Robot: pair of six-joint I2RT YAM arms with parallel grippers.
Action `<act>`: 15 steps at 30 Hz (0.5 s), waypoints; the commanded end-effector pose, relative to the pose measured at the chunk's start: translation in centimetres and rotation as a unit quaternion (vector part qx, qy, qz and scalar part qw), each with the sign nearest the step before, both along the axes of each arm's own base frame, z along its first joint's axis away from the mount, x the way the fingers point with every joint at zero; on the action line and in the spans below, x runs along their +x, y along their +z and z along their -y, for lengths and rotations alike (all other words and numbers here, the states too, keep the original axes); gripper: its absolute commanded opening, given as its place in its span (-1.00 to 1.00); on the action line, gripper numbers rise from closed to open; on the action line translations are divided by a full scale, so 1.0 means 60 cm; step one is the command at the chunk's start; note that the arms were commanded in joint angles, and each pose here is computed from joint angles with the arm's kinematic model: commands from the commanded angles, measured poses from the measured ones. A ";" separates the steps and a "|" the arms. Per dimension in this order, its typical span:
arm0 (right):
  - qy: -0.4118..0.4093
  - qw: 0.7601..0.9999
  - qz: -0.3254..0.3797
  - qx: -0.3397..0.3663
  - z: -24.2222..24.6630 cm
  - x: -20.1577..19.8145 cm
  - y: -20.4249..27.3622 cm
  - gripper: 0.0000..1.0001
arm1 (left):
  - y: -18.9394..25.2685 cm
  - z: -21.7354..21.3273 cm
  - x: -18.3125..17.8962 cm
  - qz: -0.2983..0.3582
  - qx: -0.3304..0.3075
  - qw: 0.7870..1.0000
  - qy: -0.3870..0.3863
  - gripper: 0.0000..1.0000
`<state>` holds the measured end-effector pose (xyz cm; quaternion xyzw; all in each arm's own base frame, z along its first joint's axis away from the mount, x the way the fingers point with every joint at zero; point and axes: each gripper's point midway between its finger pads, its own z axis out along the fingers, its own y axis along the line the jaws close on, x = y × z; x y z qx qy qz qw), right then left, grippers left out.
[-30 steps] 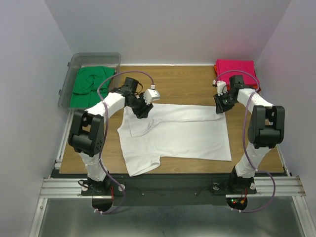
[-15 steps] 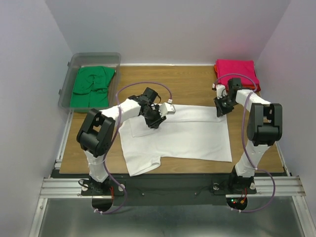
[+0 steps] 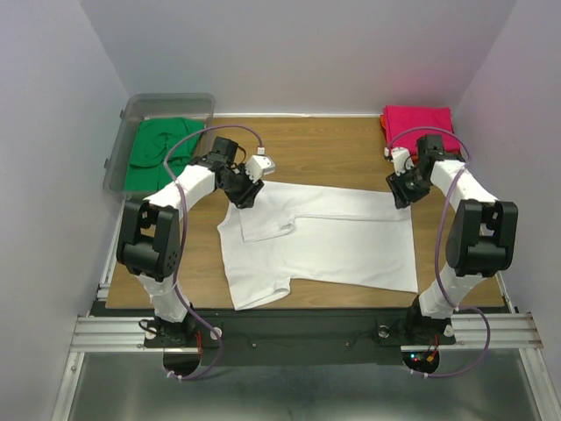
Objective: Fold and stack the t-shirts
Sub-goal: Fold the tshirt
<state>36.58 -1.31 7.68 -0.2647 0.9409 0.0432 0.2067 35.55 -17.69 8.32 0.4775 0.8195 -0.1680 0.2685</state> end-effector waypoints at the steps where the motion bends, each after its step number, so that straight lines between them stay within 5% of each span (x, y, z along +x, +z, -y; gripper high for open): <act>1: 0.030 0.999 -0.034 -0.011 0.007 -0.027 0.002 0.06 | 0.028 0.000 0.060 0.018 -0.023 0.999 0.043 0.00; 10: 0.011 0.998 -0.017 0.056 -0.029 0.014 0.021 -0.21 | 0.006 0.001 0.113 0.018 -0.020 0.996 0.080 -0.01; 15: -0.026 0.995 -0.051 0.078 -0.034 0.044 -0.030 -0.38 | -0.015 -0.005 0.143 0.012 -0.018 0.993 0.114 -0.02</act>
